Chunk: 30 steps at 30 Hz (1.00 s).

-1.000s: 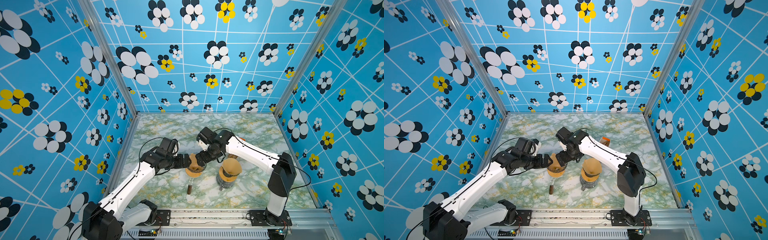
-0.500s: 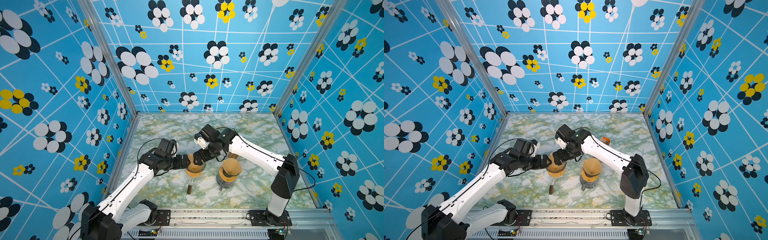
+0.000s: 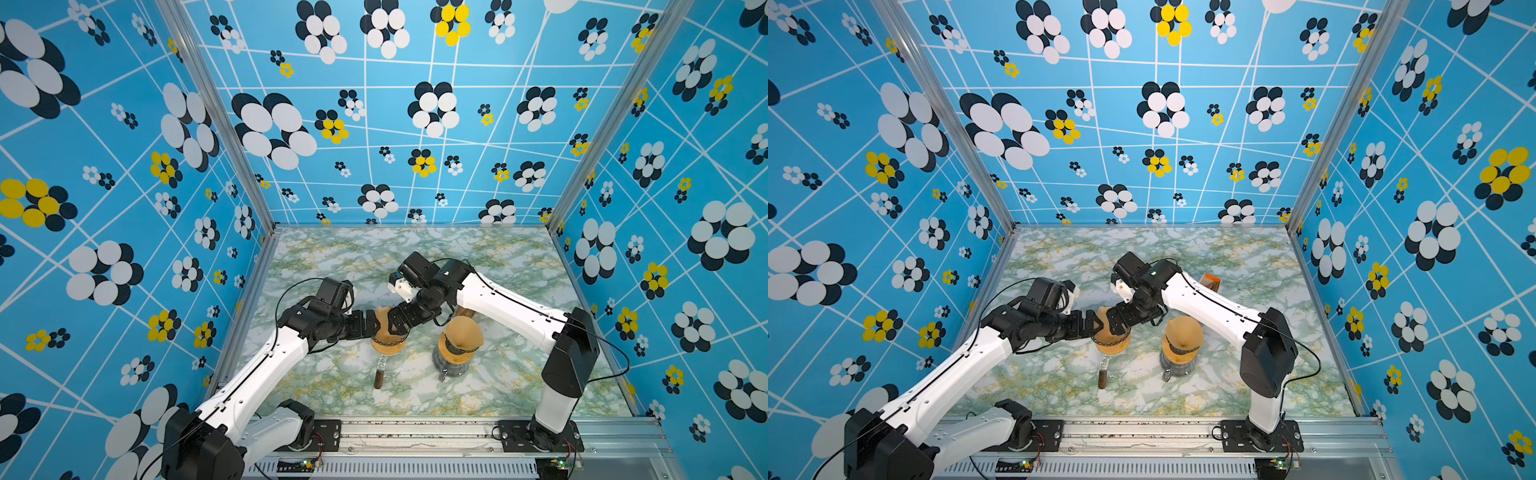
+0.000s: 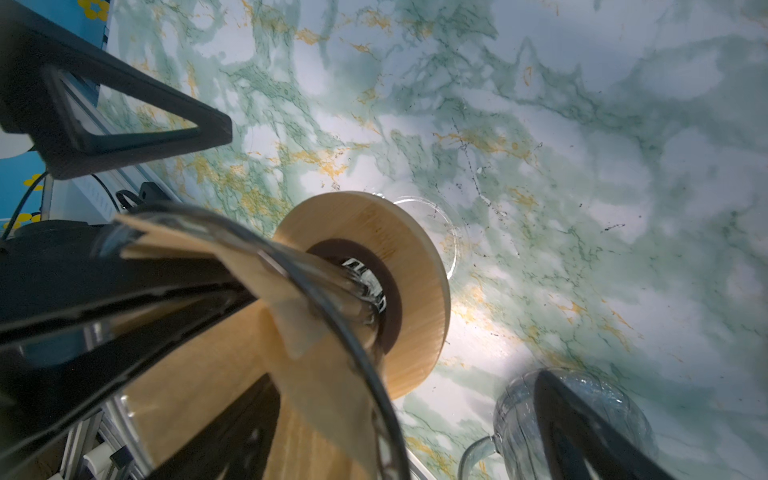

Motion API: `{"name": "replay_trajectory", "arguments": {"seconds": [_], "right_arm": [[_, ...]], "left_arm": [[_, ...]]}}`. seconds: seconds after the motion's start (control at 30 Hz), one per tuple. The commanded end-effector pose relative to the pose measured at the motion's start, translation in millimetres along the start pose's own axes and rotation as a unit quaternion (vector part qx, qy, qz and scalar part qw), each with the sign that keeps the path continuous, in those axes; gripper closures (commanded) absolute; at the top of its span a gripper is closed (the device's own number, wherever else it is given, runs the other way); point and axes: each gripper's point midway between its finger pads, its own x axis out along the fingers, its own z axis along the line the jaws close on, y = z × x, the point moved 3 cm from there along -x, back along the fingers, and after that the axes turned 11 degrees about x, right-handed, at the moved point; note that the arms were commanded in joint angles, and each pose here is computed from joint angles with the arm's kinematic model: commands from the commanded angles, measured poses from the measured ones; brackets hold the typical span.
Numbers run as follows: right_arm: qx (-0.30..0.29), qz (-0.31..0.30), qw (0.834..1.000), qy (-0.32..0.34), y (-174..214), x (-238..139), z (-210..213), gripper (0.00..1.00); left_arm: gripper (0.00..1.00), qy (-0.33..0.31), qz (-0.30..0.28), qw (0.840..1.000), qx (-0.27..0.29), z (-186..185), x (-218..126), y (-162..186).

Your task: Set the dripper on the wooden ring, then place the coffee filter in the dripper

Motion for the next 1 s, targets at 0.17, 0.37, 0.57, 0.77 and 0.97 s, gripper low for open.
{"name": "replay_trajectory", "arguments": {"seconds": [0.17,0.37,0.57,0.77,0.97], "right_arm": [[-0.027,0.043,0.999,0.0,20.6,4.6,2.3,0.03],[-0.037,0.049,0.998,-0.002,24.6,2.3,3.1,0.03],[-0.049,0.056,0.997,-0.001,29.1,-1.9,1.9,0.03],[-0.013,0.01,1.0,0.003,8.4,-5.3,4.6,0.03],[0.013,-0.049,0.999,0.007,-18.0,-18.5,5.5,0.03]], "left_arm": [[0.01,-0.001,0.011,1.0,-0.01,2.9,4.0,1.5],[0.01,-0.003,0.013,1.0,-0.011,2.5,4.5,-1.5],[0.01,-0.001,0.013,1.0,-0.01,1.6,4.6,-2.8],[0.01,0.005,0.009,1.0,-0.01,-0.7,3.4,-4.1],[0.01,0.034,-0.003,0.999,0.004,-14.3,-6.0,-10.0]]}}
